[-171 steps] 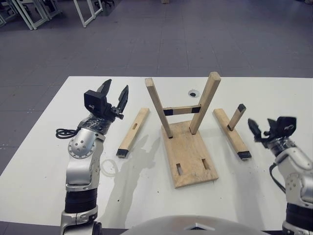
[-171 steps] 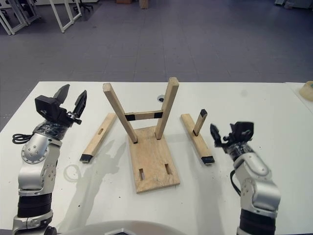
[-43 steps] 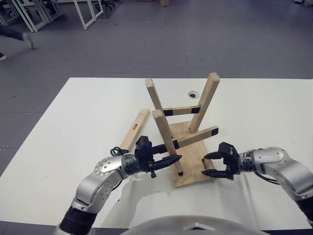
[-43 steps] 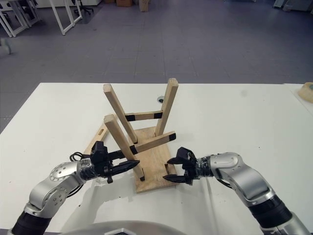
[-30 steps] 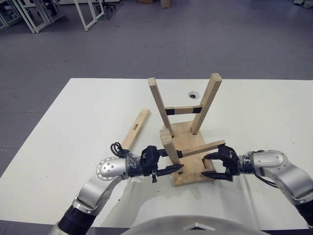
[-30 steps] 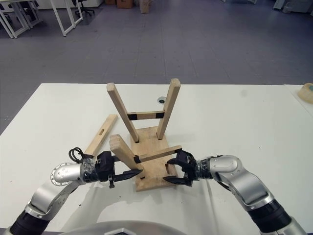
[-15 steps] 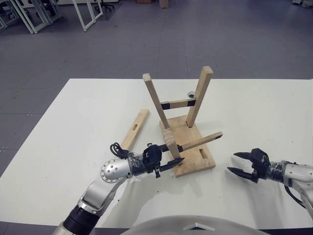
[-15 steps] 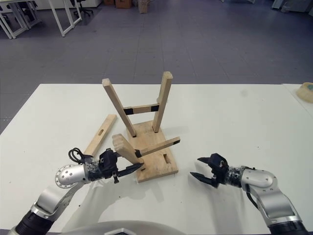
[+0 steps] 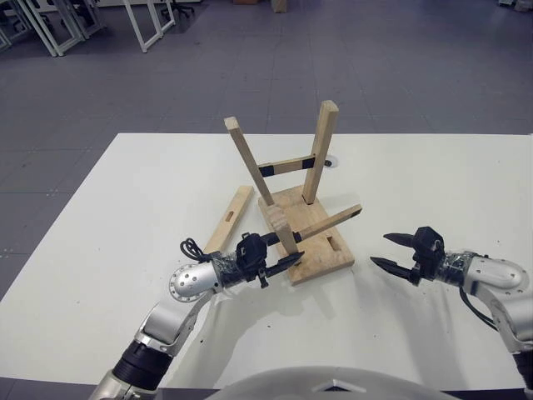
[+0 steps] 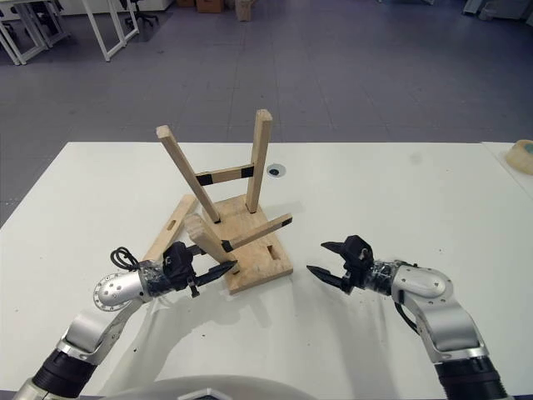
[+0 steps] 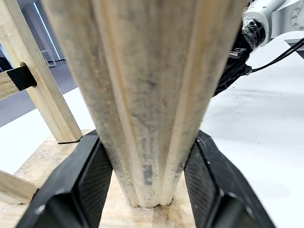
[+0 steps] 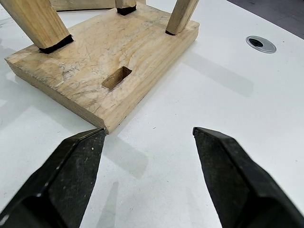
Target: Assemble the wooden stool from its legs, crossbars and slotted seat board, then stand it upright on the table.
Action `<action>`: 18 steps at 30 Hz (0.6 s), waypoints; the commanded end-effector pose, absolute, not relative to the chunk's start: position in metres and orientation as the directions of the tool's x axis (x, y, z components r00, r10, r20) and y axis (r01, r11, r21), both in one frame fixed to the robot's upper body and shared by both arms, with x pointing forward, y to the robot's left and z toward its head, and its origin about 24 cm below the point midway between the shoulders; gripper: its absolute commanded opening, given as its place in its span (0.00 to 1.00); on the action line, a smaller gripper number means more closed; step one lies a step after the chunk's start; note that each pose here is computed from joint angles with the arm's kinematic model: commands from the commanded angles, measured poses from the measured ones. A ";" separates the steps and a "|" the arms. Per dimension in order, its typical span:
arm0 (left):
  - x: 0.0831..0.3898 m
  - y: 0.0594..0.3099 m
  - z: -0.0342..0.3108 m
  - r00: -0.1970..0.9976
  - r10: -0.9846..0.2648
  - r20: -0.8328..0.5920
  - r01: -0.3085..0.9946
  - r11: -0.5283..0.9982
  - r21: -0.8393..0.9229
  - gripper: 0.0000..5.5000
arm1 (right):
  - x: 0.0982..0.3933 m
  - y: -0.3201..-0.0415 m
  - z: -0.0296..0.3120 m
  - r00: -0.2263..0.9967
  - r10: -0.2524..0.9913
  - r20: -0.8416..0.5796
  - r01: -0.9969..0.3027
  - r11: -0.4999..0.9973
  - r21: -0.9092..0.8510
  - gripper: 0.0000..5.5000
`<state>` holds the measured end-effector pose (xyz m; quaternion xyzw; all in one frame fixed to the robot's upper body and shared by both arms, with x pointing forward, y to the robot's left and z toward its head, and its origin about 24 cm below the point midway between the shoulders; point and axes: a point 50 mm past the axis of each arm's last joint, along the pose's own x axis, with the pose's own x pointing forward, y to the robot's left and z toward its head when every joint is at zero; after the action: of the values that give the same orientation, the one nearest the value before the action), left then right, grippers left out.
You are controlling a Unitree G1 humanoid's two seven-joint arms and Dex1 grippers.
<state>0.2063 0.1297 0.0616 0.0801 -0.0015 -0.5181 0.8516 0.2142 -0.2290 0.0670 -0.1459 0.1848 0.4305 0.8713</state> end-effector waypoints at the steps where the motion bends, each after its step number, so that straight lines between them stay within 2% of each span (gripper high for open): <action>1: 0.201 0.137 0.049 0.445 -0.882 -0.151 0.895 0.438 0.080 0.49 | 0.216 -0.225 0.069 0.566 0.695 -0.443 -0.803 0.587 -0.104 0.61; 3: 0.200 0.140 0.052 0.453 -0.878 -0.151 0.891 0.445 0.088 0.54 | 0.217 -0.224 0.069 0.567 0.695 -0.442 -0.802 0.589 -0.103 0.61; 6: 0.190 0.157 0.058 0.483 -0.857 -0.179 0.876 0.469 0.117 0.55 | 0.218 -0.220 0.069 0.573 0.695 -0.435 -0.798 0.594 -0.103 0.61; 8: 0.179 0.182 0.067 0.574 -0.795 -0.195 0.819 0.558 0.133 0.55 | 0.219 -0.217 0.069 0.577 0.695 -0.429 -0.795 0.597 -0.102 0.61; 11: 0.180 0.214 0.071 0.763 -0.617 -0.190 0.645 0.743 0.178 0.55 | 0.218 -0.216 0.068 0.587 0.690 -0.425 -0.787 0.609 -0.098 0.61; 13: 0.184 0.220 0.062 0.836 -0.504 -0.217 0.543 0.815 0.203 0.55 | 0.218 -0.215 0.068 0.590 0.687 -0.425 -0.784 0.613 -0.099 0.61; 18: 0.188 0.220 0.033 0.876 -0.375 -0.302 0.434 0.887 0.156 0.55 | 0.227 -0.209 0.072 0.588 0.693 -0.417 -0.789 0.605 -0.108 0.61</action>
<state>0.1819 0.2181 0.0415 0.1103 0.1153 -0.2393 0.9577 0.2201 -0.2127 0.0660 -0.1339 0.1756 0.4195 0.8805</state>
